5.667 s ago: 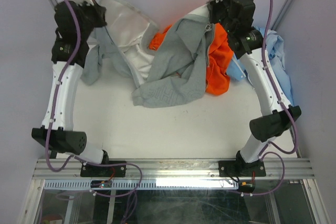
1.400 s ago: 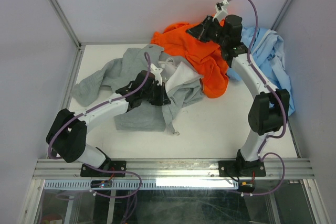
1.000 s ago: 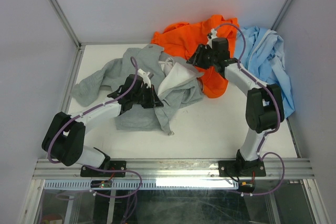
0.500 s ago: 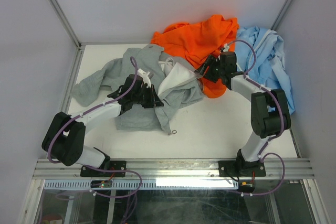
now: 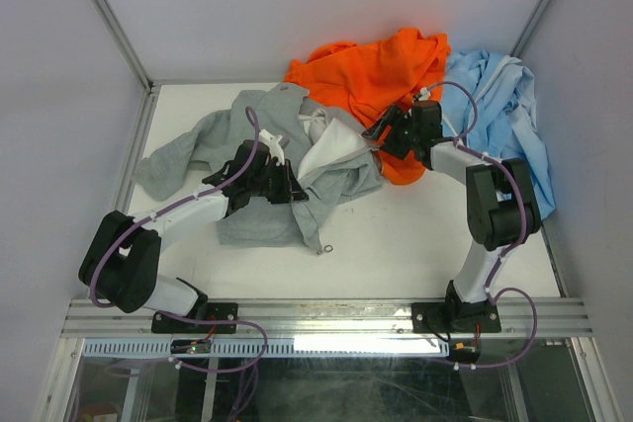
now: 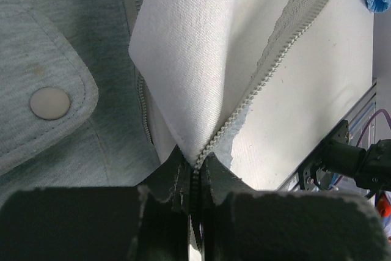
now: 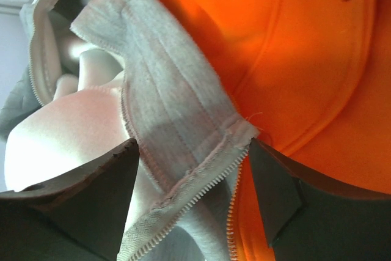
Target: Zip up the jacket
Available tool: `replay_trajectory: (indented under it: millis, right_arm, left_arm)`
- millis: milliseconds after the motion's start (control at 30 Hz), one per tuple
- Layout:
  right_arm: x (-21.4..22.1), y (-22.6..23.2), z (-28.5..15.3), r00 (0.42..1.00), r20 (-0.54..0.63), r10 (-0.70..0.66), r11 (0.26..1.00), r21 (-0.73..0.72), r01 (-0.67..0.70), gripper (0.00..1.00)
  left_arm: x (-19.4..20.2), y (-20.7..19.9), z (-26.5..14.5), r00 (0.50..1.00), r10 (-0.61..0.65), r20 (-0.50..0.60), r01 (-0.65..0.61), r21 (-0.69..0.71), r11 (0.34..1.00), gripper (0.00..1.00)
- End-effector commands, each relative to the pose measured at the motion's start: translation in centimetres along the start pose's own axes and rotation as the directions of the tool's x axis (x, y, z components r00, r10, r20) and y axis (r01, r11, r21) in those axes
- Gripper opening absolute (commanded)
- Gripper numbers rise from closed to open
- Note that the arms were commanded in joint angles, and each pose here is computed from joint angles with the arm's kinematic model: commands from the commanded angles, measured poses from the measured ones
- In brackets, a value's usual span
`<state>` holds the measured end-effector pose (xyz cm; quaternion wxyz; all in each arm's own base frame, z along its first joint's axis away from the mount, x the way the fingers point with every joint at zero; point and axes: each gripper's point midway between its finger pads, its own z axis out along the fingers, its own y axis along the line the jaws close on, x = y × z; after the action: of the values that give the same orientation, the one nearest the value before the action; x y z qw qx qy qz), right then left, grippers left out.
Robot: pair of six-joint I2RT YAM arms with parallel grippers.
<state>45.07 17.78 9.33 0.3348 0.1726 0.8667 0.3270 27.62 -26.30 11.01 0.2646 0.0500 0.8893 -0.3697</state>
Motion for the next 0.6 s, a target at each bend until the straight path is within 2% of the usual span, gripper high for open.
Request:
replay_trajectory:
  millis: [0, 233, 567]
  right_arm:
    - [-2.5, 0.4, -1.3, 0.996, 0.093, -0.015, 1.000, 0.006, 0.015, 0.76]
    - [-1.3, 1.8, -0.1, 1.000, 0.020, 0.008, 0.994, -0.107, -0.006, 0.77]
    - [0.0, 8.3, -0.9, 0.995, -0.086, -0.050, 0.938, -0.346, 0.017, 0.77]
  left_arm:
    - [-0.3, -1.3, -0.5, 0.999, 0.030, 0.013, -0.031, 0.044, 0.999, 0.00]
    - [-0.3, -1.5, -0.5, 0.999, 0.031, 0.013, -0.032, 0.045, 0.998, 0.00]
    - [-0.1, -1.4, -0.2, 0.999, 0.035, 0.010, -0.035, 0.032, 0.999, 0.01]
